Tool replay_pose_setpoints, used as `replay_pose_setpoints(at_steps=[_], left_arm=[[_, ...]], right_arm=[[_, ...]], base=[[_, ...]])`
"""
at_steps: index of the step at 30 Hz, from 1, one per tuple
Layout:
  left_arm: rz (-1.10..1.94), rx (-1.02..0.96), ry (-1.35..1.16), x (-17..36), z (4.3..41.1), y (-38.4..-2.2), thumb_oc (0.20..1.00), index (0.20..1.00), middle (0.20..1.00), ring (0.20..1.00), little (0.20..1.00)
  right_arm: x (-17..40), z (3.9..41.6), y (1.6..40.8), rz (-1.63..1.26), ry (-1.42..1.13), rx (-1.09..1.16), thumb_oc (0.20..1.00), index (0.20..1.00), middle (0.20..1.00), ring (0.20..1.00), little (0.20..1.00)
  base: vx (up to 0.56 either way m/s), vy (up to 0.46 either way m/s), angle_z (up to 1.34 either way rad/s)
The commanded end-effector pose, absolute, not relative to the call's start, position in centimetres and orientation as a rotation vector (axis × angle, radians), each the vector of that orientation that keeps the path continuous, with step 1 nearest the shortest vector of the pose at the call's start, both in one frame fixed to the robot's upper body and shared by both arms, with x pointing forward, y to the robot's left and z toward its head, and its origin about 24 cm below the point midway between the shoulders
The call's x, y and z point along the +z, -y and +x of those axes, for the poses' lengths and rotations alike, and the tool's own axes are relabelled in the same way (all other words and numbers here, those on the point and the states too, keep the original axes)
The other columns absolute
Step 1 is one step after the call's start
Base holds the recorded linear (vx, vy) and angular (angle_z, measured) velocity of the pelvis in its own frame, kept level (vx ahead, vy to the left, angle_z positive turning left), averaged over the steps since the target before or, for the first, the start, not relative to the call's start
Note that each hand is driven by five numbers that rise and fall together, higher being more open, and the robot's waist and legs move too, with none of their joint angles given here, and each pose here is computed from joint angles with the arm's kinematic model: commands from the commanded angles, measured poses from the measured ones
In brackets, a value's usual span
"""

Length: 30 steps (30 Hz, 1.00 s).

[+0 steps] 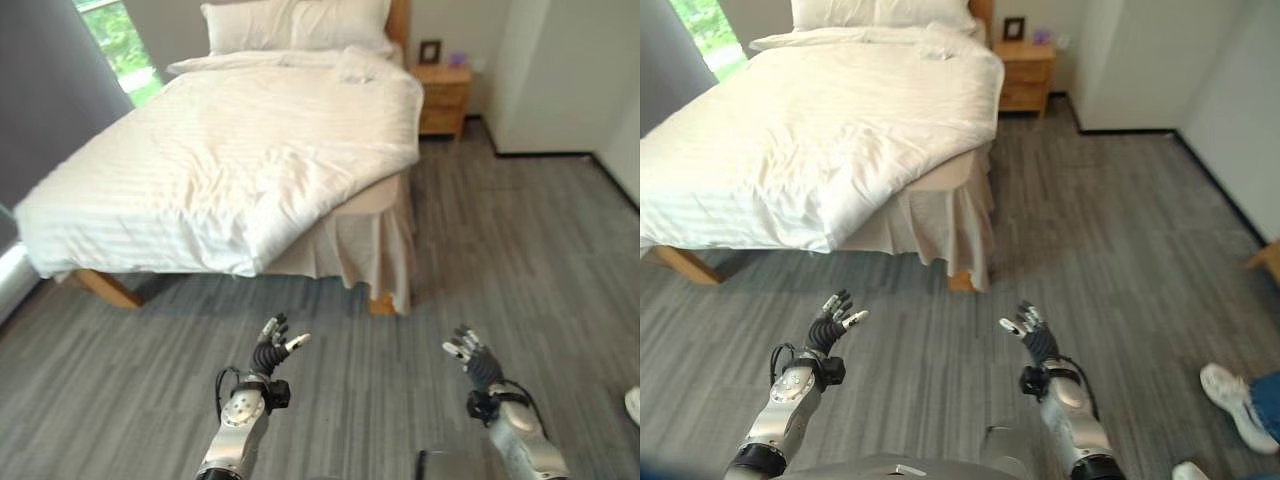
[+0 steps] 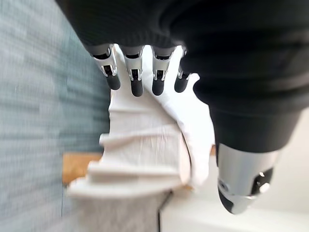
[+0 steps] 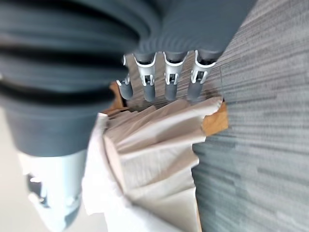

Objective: Making the bed.

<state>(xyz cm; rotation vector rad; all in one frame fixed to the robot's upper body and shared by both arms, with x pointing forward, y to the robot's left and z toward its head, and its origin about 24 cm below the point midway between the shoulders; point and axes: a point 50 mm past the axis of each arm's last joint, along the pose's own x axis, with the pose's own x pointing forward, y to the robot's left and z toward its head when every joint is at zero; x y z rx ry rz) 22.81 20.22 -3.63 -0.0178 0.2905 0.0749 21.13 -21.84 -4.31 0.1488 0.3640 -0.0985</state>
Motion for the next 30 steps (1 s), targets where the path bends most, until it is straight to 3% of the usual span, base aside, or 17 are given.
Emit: replay_pose_setpoints(at_steps=[1, 8, 14, 22, 30], left_arm=[[0.124, 0.023, -0.189, -1.3, 23.0, -23.2, 1.0, 1.0, 1.0, 1.0, 1.0], [0.087, -0.078, -0.204, -1.6, 22.7, -21.5, 1.0, 1.0, 1.0, 1.0, 1.0], [-0.012, -0.276, -0.241, -2.0, 23.8, -18.3, 1.0, 1.0, 1.0, 1.0, 1.0], [-0.029, -0.344, -0.334, -3.5, 21.9, -18.8, 1.0, 1.0, 1.0, 1.0, 1.0], [0.001, -0.394, -0.404, -4.2, 20.3, -20.3, 1.0, 1.0, 1.0, 1.0, 1.0]], right_arm=[[-0.7, 24.1, 21.3, 0.159, -0.162, -0.063, 1.0, 1.0, 1.0, 1.0, 1.0], [0.2, 24.2, 23.0, 0.163, -0.128, -0.095, 1.0, 1.0, 1.0, 1.0, 1.0], [1.1, 22.9, 26.9, 0.159, -0.086, -0.254, 1.0, 1.0, 1.0, 1.0, 1.0], [4.2, 24.1, 28.4, 0.042, 0.014, -0.243, 1.0, 1.0, 1.0, 1.0, 1.0], [11.2, 27.1, 32.4, -0.306, 0.127, -0.253, 1.0, 1.0, 1.0, 1.0, 1.0]], base=[[0.41, -0.33, 0.79], [0.38, -0.383, 0.78], [0.23, -0.486, 1.34], [0.16, 0.008, 0.21], [0.12, 0.095, 0.11]])
